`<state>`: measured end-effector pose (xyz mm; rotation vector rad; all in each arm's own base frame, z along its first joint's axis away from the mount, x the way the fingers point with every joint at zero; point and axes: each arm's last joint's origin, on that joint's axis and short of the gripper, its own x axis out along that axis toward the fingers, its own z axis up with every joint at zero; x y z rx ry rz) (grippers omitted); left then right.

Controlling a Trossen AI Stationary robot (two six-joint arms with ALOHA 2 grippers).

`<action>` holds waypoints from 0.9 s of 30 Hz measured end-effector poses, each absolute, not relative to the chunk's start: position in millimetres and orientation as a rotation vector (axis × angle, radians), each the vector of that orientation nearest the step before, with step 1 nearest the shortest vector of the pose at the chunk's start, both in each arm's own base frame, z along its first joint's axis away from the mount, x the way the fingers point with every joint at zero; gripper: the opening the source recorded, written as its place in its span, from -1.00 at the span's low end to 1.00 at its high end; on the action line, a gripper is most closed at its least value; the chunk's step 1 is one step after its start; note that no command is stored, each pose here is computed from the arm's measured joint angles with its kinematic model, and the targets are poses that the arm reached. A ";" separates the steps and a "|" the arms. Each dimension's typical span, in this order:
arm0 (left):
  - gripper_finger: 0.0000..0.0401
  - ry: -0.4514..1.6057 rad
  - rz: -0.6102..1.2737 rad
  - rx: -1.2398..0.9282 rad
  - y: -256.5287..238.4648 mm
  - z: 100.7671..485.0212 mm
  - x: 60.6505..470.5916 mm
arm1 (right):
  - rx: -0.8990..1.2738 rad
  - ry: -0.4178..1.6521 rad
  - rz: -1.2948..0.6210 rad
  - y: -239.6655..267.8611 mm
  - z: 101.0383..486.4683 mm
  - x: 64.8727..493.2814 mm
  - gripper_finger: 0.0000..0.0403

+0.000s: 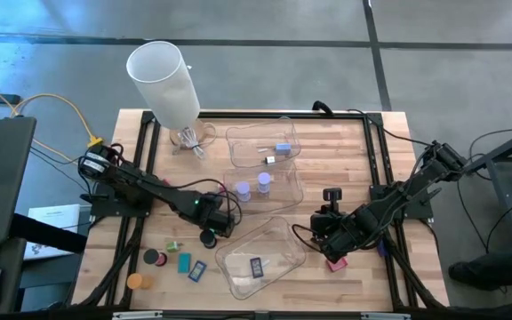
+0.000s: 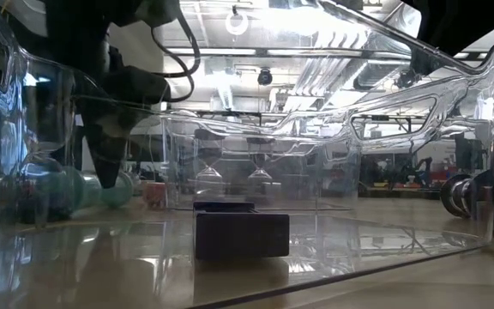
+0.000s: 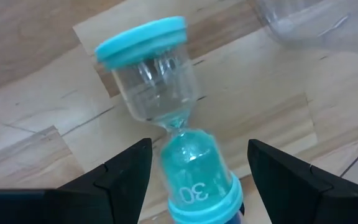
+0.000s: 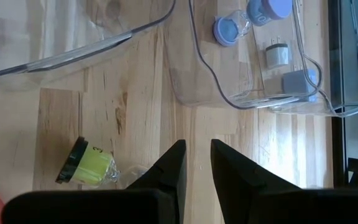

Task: Pick & Place Office items
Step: Put the light blue hourglass into the middle transparent bin

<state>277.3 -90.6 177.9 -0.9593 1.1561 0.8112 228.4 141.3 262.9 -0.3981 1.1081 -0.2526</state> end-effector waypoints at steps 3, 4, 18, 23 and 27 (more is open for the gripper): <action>0.28 1.175 0.812 -0.980 -88.0 177.7 277.7 | -0.398 1.108 -0.253 141.2 262.9 228.4 -0.69; 0.28 1.180 0.814 -0.984 -87.2 177.7 277.7 | -0.398 1.108 -0.253 141.2 262.9 228.5 -0.69; 0.28 1.251 0.817 -0.912 -79.5 167.5 279.9 | -0.398 1.108 -0.253 141.2 263.0 228.5 -0.69; 0.28 1.257 0.833 -0.916 -77.9 162.1 282.5 | -0.400 1.106 -0.251 141.2 263.0 228.7 -0.69; 0.28 1.280 0.845 -0.926 -75.7 158.5 283.6 | -0.403 1.106 -0.249 141.0 263.0 229.0 -0.69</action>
